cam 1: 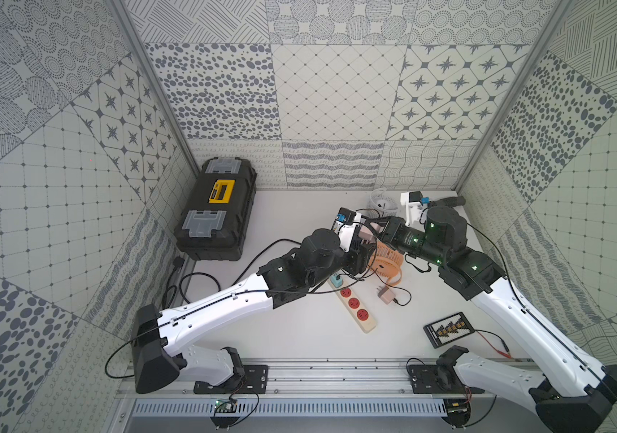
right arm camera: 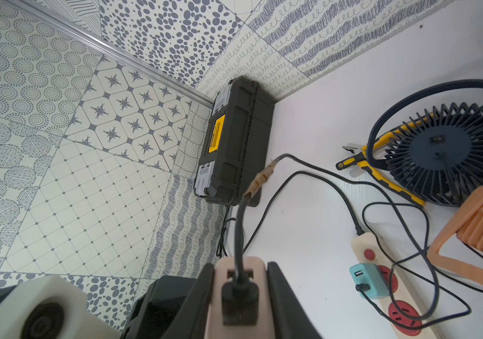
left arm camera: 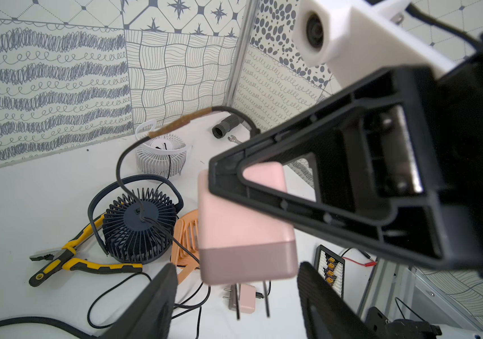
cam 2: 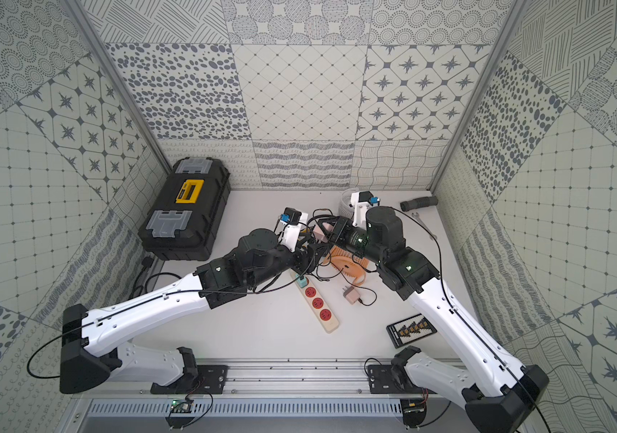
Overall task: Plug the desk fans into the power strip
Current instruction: Pick up the plug from the center of the board.
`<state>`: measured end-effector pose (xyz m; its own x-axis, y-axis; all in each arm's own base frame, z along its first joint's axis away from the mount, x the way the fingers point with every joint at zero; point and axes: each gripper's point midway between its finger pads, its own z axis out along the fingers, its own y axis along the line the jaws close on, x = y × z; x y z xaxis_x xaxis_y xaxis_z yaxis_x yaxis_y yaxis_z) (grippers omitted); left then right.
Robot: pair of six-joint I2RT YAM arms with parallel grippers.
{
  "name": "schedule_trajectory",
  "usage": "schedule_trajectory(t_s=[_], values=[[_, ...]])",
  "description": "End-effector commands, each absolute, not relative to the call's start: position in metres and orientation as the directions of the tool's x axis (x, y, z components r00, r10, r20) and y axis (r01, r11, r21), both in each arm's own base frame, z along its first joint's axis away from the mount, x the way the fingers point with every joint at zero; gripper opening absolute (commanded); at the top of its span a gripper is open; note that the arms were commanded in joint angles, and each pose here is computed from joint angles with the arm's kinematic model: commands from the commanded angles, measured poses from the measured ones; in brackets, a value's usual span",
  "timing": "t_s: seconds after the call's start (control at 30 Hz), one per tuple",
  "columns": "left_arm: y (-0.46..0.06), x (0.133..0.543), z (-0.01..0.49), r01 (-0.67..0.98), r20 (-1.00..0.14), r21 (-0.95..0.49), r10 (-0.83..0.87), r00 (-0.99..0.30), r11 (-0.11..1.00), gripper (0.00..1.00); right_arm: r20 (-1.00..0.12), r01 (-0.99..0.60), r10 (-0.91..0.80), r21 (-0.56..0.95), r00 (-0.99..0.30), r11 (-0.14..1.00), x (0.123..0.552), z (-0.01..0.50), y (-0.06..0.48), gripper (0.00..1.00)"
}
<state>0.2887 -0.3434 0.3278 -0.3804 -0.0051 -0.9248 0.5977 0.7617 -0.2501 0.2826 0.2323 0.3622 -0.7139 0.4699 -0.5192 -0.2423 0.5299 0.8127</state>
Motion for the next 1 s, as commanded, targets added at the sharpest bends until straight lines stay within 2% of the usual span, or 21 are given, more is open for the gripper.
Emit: schedule_trajectory(t_s=[0.0,0.2,0.33,0.43,0.5,0.57,0.63,0.7,0.8,0.97], values=[[-0.347,0.295,0.344,0.592,-0.939,-0.258,-0.054,-0.34,0.764,0.68,-0.523,-0.291,0.479,0.829,-0.705,0.477,0.278,0.377,0.237,0.17],[-0.348,0.304,0.352,0.578,-0.951,-0.246,-0.077,-0.301,0.778,0.67,-0.494,-0.28,0.466,0.845,-0.734,0.455,0.274,0.371,0.241,0.18],[-0.351,0.306,0.353,0.578,-0.954,-0.242,-0.082,-0.289,0.779,0.53,-0.479,-0.273,0.468,0.855,-0.742,0.442,0.272,0.369,0.242,0.18],[-0.349,0.307,0.349,0.572,-0.955,-0.235,-0.076,-0.288,0.786,0.35,-0.474,-0.27,0.468,0.857,-0.745,0.438,0.272,0.367,0.242,0.21],[-0.348,0.306,0.346,0.574,-0.956,-0.229,-0.069,-0.286,0.787,0.24,-0.473,-0.264,0.467,0.856,-0.747,0.445,0.271,0.362,0.241,0.28],[-0.347,0.303,0.344,0.588,-0.959,-0.207,-0.045,-0.278,0.782,0.12,-0.48,-0.264,0.461,0.849,-0.746,0.458,0.271,0.355,0.239,0.44],[-0.346,0.297,0.339,0.614,-0.965,-0.171,-0.004,-0.264,0.771,0.05,-0.486,-0.268,0.443,0.842,-0.753,0.468,0.269,0.348,0.236,0.63],[-0.342,0.29,0.331,0.641,-0.968,-0.13,0.044,-0.248,0.757,0.0,-0.476,-0.255,0.428,0.841,-0.768,0.477,0.267,0.339,0.229,0.74],[-0.334,0.279,0.316,0.681,-0.962,-0.075,0.127,-0.241,0.728,0.0,-0.46,-0.245,0.39,0.838,-0.798,0.488,0.26,0.327,0.221,0.82],[-0.33,0.254,0.3,0.802,-0.947,-0.005,0.254,-0.195,0.597,0.0,-0.429,-0.267,0.25,0.828,-0.868,0.493,0.237,0.313,0.223,0.84]])
